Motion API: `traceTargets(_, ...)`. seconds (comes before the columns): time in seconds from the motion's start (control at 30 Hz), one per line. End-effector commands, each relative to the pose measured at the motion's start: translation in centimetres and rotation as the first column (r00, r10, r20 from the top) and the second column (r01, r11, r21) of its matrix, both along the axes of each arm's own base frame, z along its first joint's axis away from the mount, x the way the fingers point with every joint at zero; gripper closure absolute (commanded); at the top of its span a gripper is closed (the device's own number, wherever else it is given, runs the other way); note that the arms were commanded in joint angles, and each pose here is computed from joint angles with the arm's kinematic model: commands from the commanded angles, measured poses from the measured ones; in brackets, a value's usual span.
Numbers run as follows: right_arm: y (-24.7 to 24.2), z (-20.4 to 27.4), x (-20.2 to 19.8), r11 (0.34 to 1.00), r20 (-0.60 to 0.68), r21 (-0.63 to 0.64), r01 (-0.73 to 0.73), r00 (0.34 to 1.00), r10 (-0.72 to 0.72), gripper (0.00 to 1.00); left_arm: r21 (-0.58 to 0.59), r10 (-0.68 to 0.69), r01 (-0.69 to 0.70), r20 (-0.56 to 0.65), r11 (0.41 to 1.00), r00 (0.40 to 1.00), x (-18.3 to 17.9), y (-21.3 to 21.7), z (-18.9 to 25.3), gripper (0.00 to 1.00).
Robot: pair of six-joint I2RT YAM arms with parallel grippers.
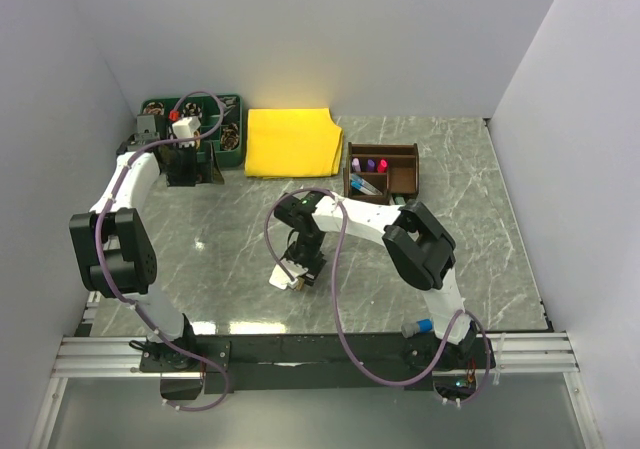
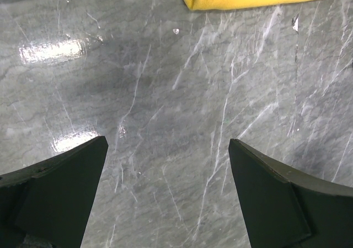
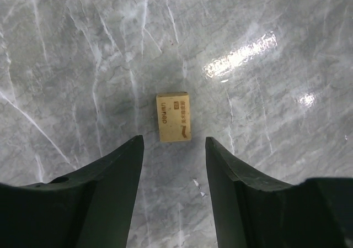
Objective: Sort the stationery into containers
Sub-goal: Pick up the stationery from the center of the board.
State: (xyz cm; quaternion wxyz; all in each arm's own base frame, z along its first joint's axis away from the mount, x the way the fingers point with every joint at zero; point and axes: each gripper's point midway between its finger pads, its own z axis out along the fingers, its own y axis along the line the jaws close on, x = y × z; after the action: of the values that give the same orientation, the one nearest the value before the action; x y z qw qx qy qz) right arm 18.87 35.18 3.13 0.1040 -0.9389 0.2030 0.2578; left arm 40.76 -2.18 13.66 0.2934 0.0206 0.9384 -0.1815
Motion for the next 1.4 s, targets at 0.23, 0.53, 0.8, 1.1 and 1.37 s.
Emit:
traceTargets(0.23,0.4,0.2,-0.9,1.000,-0.039,-0.002,-0.021,0.999,0.021,0.48,-0.015,-0.003,0.004,0.060,1.000,0.998,0.0,-0.2,1.8,0.00)
traceTargets(0.53,1.0,0.0,-1.1,1.000,-0.046,-0.012,-0.001,0.999,0.001,0.50,-0.018,-0.002,0.003,0.064,1.000,0.998,-0.5,-0.2,1.8,0.01)
traceTargets(0.8,0.9,-0.3,-0.8,0.999,-0.036,-0.036,0.009,0.999,-0.010,0.57,-0.026,-0.005,0.007,0.073,1.000,0.997,-0.4,-0.3,2.1,0.01)
traceTargets(1.1,0.8,-0.4,-0.7,0.999,-0.037,-0.044,0.024,0.999,-0.026,0.71,-0.031,-0.009,0.011,0.073,0.999,0.997,-0.2,-0.3,2.0,0.01)
traceTargets(1.37,1.0,3.1,0.7,0.962,-0.092,-0.026,0.273,0.957,-0.274,0.87,-0.067,0.007,-0.002,0.080,0.998,0.997,0.8,-0.7,3.0,0.01)
